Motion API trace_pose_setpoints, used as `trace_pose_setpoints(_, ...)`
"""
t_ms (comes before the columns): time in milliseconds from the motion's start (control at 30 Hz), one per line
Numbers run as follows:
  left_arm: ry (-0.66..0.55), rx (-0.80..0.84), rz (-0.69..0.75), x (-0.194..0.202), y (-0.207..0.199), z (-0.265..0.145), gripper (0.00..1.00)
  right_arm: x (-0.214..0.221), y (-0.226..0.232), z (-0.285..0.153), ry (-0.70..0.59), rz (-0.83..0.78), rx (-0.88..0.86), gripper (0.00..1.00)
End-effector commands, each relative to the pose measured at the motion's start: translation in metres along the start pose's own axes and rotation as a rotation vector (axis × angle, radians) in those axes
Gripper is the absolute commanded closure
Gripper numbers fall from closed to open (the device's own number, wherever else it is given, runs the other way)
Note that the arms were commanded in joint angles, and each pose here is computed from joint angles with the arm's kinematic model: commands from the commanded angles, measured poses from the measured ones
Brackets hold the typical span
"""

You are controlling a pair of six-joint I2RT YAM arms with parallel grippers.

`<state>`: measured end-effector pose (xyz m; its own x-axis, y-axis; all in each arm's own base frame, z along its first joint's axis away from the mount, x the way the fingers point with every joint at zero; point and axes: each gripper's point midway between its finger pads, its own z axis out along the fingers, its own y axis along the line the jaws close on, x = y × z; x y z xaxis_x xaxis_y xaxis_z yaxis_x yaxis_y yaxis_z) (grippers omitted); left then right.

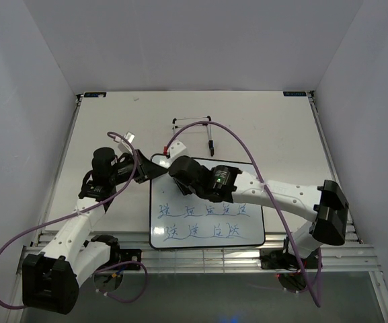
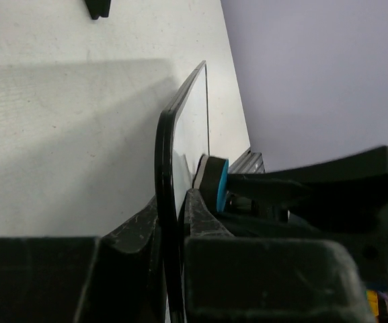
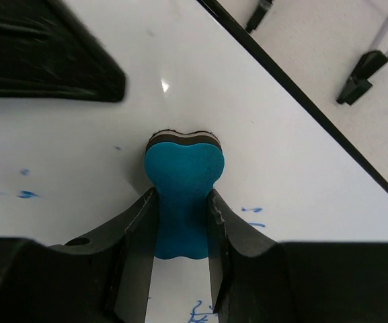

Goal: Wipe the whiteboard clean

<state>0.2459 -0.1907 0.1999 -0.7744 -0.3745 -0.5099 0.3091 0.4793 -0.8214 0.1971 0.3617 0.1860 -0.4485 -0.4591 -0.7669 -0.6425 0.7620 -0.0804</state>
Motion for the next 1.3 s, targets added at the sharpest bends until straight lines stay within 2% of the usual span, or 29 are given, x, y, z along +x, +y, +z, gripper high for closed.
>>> trace_pose_setpoints(0,-0.153,-0.012,0.295,-0.034,-0.011,-0.004,1.00,-0.017,0.062,0.006,-0.035,-0.061,-0.148,0.70)
trace_pose_setpoints(133,-0.135,-0.007,0.311,-0.033,-0.012,-0.004,1.00,-0.020,0.119,-0.004,-0.058,-0.130,-0.302,0.70)
trace_pose_setpoints(267,-0.141,-0.020,0.330,-0.037,-0.012,-0.005,1.00,-0.013,0.116,-0.006,-0.030,-0.135,-0.298,0.70)
trace_pose_setpoints(400,-0.150,-0.028,0.334,-0.039,-0.011,-0.007,1.00,0.012,0.111,-0.012,0.011,-0.134,-0.320,0.71)
trace_pose_setpoints(600,-0.158,-0.034,0.343,-0.040,-0.010,-0.008,1.00,0.052,0.047,-0.002,0.073,-0.152,-0.060,0.72)
trace_pose_setpoints(833,-0.148,0.004,0.346,-0.036,-0.016,-0.008,1.00,0.074,-0.048,0.006,0.137,-0.018,0.209,0.72)
trace_pose_setpoints(900,-0.152,0.003,0.350,-0.037,-0.016,-0.009,1.00,0.075,-0.055,0.005,0.144,0.018,0.230,0.73)
trace_pose_setpoints(1000,-0.155,0.003,0.354,-0.037,-0.016,-0.009,1.00,0.070,-0.049,0.004,0.128,0.049,0.202,0.73)
trace_pose_setpoints(1100,-0.153,0.007,0.354,-0.037,-0.017,-0.009,1.00,0.050,-0.019,0.005,0.055,0.066,0.073,0.75)
trace_pose_setpoints(1267,-0.162,0.002,0.360,-0.038,-0.017,-0.010,1.00,0.004,0.056,-0.011,-0.131,0.073,-0.282,0.77)
